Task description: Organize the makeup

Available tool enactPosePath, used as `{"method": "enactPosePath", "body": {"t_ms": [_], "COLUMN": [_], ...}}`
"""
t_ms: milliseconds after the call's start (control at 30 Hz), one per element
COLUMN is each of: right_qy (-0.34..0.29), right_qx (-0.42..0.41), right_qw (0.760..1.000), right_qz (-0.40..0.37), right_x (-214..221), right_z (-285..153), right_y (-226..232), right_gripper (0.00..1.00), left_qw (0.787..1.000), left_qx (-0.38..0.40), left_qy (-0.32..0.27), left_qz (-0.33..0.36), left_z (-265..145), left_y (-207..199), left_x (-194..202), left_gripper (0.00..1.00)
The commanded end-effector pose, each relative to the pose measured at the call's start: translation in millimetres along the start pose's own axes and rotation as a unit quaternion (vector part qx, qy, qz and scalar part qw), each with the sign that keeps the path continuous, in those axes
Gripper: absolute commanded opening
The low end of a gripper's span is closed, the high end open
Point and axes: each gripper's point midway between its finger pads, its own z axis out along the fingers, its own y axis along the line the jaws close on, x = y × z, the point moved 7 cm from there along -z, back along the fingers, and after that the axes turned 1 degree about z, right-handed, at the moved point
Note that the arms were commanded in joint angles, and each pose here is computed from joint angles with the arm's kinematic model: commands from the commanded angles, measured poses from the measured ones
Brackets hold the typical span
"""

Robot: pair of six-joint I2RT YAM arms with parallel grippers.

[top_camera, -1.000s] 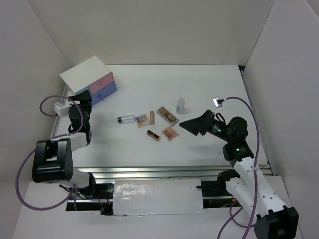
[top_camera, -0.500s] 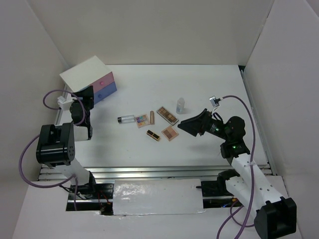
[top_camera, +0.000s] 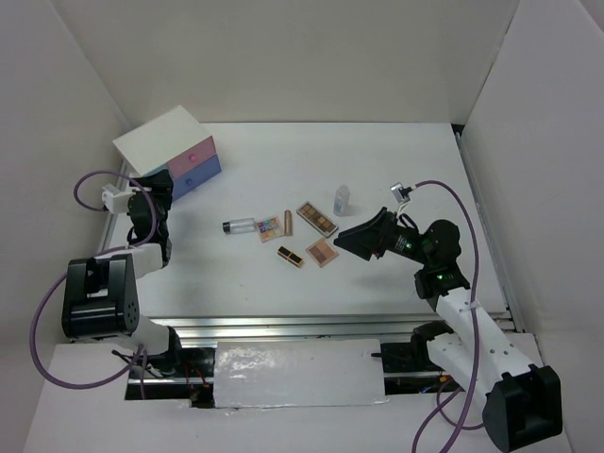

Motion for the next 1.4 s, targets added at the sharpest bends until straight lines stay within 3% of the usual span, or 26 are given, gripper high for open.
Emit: {"method": "enactPosePath", "body": {"t_ms": [0,367,800,1200,1300,1367], "right_qy": [0.0,0.006,0.007,0.004,0.004,0.002], "right_qx": [-0.023,-0.024,-0.027,-0.031,-0.031,-0.033], "right_qw": [0.999,1.0,1.0,1.0,0.999,0.999], "right_qz": [-0.022,-0.013,-0.011,-0.005,-0.005,-0.005], "right_x": [-1,0,2,3,3,2], "right_z": [2,4,4,4,4,4], "right_y": [6,2,0,-1,-2,-1], "right_gripper": [1.0,1.0,1.0,1.0,1.0,1.0], "left_qw": [0.999,0.999,0.997,0.994,0.993,0.993], "left_qx": [-0.004,-0.025,-0.035,-0.06,-0.069,-0.079], "left_qy": [-0.007,-0.008,-0.021,-0.034,-0.035,-0.036], "left_qz": [0.036,0.037,0.07,0.087,0.085,0.084], "left_z": [14,22,33,39,39,40], "left_y": [-9,16,10,12,14,16], "left_x": [-3,8,2,-5,-4,-4], "left_gripper": [0.72,0.59,0.61,0.57,0.48,0.47]}}
